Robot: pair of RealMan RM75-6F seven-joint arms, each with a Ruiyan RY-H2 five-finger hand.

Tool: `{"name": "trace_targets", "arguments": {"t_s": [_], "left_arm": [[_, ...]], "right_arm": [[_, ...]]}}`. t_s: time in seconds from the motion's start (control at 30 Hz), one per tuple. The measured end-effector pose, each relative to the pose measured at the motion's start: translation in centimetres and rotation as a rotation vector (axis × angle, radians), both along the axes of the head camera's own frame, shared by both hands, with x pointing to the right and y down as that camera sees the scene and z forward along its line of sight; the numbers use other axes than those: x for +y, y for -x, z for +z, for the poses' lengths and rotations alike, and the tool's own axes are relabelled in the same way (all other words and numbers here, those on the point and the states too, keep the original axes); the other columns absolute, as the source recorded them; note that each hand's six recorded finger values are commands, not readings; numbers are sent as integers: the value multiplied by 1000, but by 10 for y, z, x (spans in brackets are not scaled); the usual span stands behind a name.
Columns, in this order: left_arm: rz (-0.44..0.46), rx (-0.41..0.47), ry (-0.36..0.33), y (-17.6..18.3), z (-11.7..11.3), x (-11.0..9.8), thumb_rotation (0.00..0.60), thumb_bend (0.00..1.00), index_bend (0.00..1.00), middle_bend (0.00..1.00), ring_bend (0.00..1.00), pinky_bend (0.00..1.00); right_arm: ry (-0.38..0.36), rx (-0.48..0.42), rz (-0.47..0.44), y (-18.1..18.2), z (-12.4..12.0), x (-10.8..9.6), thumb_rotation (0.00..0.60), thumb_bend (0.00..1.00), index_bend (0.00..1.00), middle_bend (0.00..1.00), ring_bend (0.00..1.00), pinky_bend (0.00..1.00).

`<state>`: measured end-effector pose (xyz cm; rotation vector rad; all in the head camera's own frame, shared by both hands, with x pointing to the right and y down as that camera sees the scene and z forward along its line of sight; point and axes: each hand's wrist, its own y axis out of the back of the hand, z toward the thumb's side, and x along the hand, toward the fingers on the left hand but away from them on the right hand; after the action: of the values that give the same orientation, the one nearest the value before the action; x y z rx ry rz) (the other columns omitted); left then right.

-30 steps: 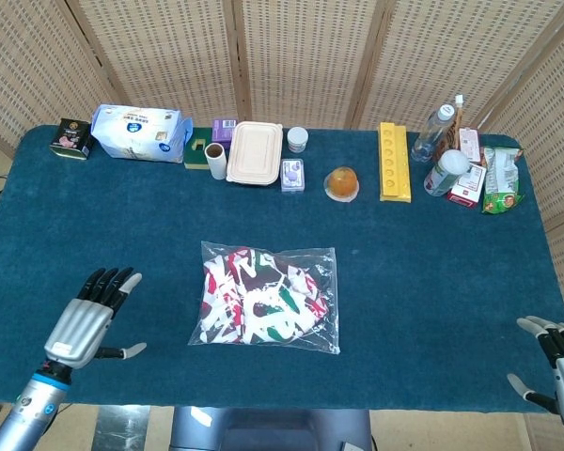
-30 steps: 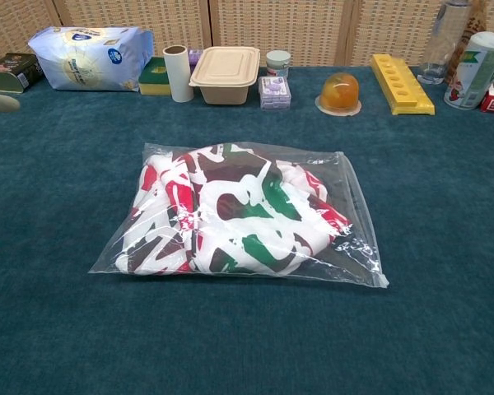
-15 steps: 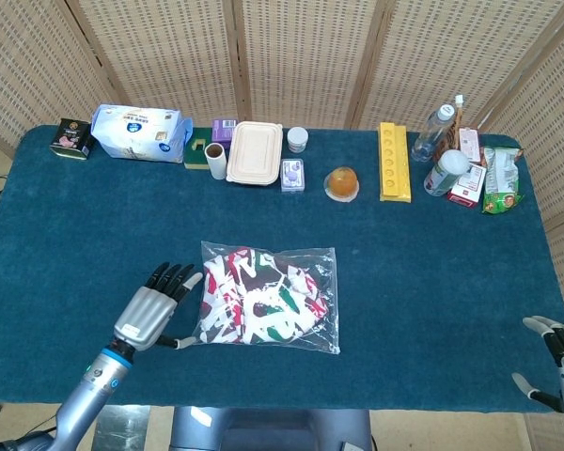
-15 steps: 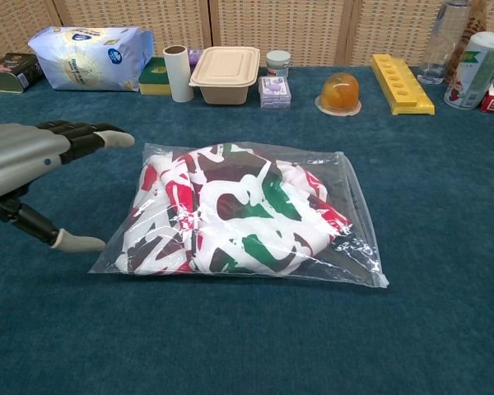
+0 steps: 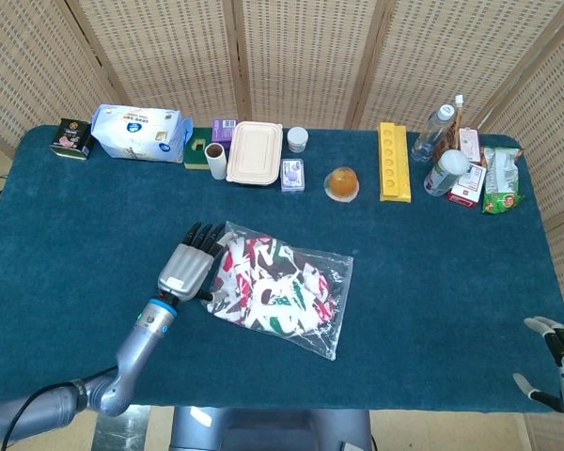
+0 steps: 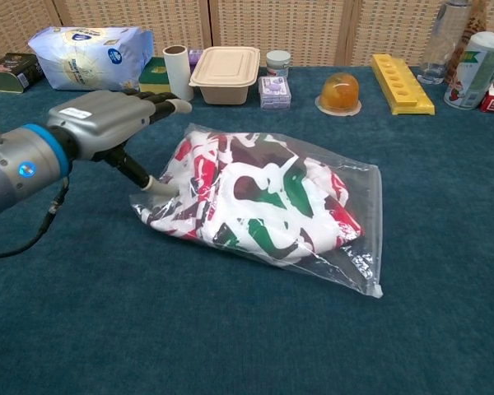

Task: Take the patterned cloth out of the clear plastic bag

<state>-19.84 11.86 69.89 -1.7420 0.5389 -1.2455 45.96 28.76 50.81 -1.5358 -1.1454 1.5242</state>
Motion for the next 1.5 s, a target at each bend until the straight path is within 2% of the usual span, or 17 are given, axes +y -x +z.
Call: {"name": "trace_targets", "arguments": {"t_s": [0.2, 0.37, 0.53, 0.67, 0.73, 0.83, 1.0, 1.13, 1.33, 1.5], "left_arm": [[-8, 3, -12, -26, 8, -34, 474, 48, 0, 0, 0, 23], [-41, 70, 56, -36, 6, -47, 473, 50, 0, 0, 0, 23], [-28, 174, 161, -34, -22, -51, 477, 52, 0, 0, 0, 22], [12, 199, 209, -19, -53, -57, 472, 52, 0, 0, 0, 23], [42, 208, 239, -14, -68, -55, 468, 52, 0, 0, 0, 23], [95, 213, 280, -14, -79, -47, 472, 52, 0, 0, 0, 22], [191, 193, 309, -32, -76, -38, 471, 50, 0, 0, 0, 22], [275, 163, 297, -55, -68, -37, 482, 47, 0, 0, 0, 23], [395, 121, 251, -100, -49, -33, 585, 47, 0, 0, 0, 23], [431, 105, 223, -128, -38, -30, 598, 47, 0, 0, 0, 23]], "right_arm": [[-7, 4, 4, 0, -3, 2, 596, 211, 223, 245, 243, 182], [-12, 6, 10, -1, -6, 5, 595, 211, 223, 245, 242, 182], [-15, 2, 1, 1, -7, 2, 595, 210, 223, 245, 242, 182], [-17, -6, -16, 6, -6, -1, 596, 211, 223, 245, 242, 182], [-17, -9, -22, 8, -6, -2, 596, 211, 223, 245, 242, 182], [-19, -9, -22, 9, -6, -3, 595, 211, 223, 245, 242, 182], [-25, -3, -15, 8, -9, -1, 594, 211, 223, 245, 242, 182], [-33, 7, 1, 5, -13, 3, 593, 211, 223, 245, 243, 182], [-44, 18, 16, 2, -17, 5, 593, 211, 223, 245, 242, 182], [-45, 23, 26, -1, -18, 5, 595, 211, 223, 245, 242, 182]]}}
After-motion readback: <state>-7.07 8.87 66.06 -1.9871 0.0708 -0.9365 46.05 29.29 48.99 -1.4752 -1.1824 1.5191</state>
